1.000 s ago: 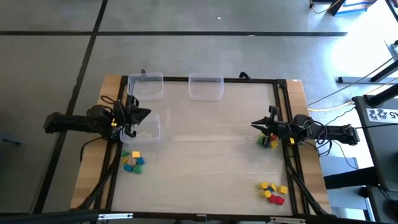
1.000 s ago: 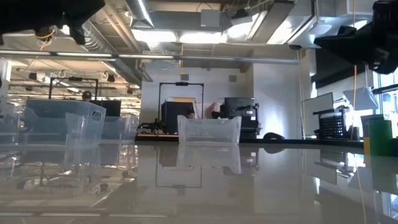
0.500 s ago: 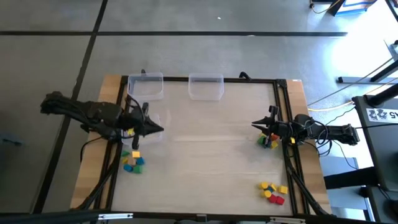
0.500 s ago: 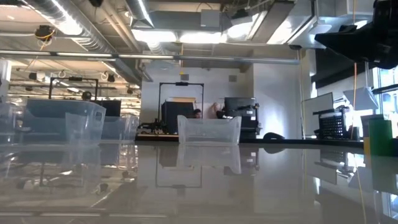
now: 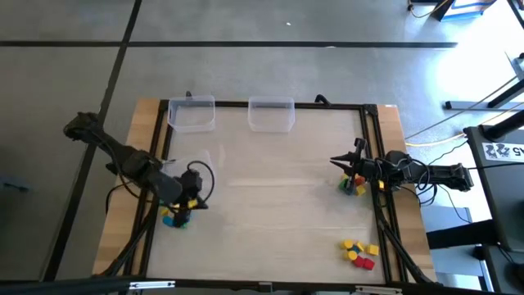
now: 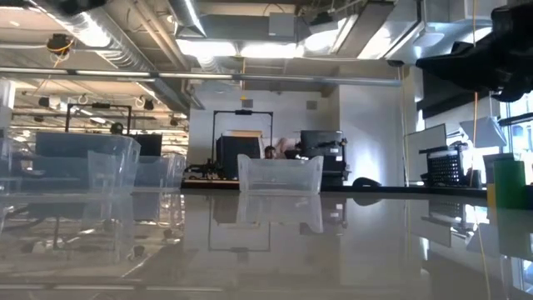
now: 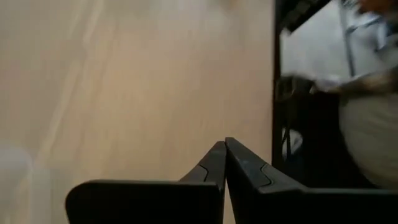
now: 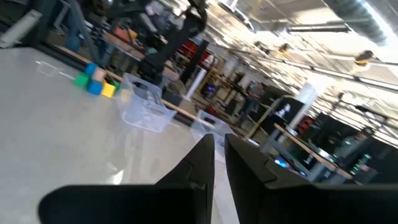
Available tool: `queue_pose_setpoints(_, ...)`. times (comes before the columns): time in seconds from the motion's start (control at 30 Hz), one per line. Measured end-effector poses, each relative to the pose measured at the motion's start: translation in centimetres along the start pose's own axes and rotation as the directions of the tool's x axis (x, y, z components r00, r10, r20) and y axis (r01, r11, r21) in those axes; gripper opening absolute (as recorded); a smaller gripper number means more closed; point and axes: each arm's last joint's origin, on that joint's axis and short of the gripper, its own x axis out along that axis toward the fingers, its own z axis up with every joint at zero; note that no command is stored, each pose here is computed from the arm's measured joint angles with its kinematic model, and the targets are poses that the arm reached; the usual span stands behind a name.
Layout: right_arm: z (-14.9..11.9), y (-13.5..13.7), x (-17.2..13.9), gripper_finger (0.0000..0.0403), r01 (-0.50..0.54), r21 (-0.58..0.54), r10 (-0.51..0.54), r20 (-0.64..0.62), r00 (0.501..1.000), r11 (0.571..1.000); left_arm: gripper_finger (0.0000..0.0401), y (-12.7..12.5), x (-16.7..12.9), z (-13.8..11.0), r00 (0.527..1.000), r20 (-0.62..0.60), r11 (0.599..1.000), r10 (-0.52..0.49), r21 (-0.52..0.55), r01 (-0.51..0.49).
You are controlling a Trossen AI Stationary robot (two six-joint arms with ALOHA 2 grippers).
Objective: Sort blocks by size
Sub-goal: Put the blue square game block into the top left transparent bin
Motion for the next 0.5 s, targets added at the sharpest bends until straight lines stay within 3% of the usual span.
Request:
queue_pose_setpoints(0.23,-0.1,-0.1,0.0,0.0044,0.026,-0.001,-0.026,-0.017,1.000,1.000,0.0011,0.0,1.5,-1.5,0.982,-0.151,0.982,0.114,-0.129,-0.134)
queue_pose_setpoints(0.37,0.0,-0.1,0.0,0.0044,0.019,-0.001,-0.019,-0.013,1.000,1.000,0.0019,0.7,2.2,-1.9,0.957,-0.216,0.937,0.196,-0.246,-0.247)
queue_pose_setpoints(0.5,-0.1,0.0,0.0,0.0044,0.019,-0.001,-0.019,-0.014,1.000,1.000,0.0051,0.8,2.7,-2.3,0.934,-0.283,0.909,0.219,-0.289,-0.300)
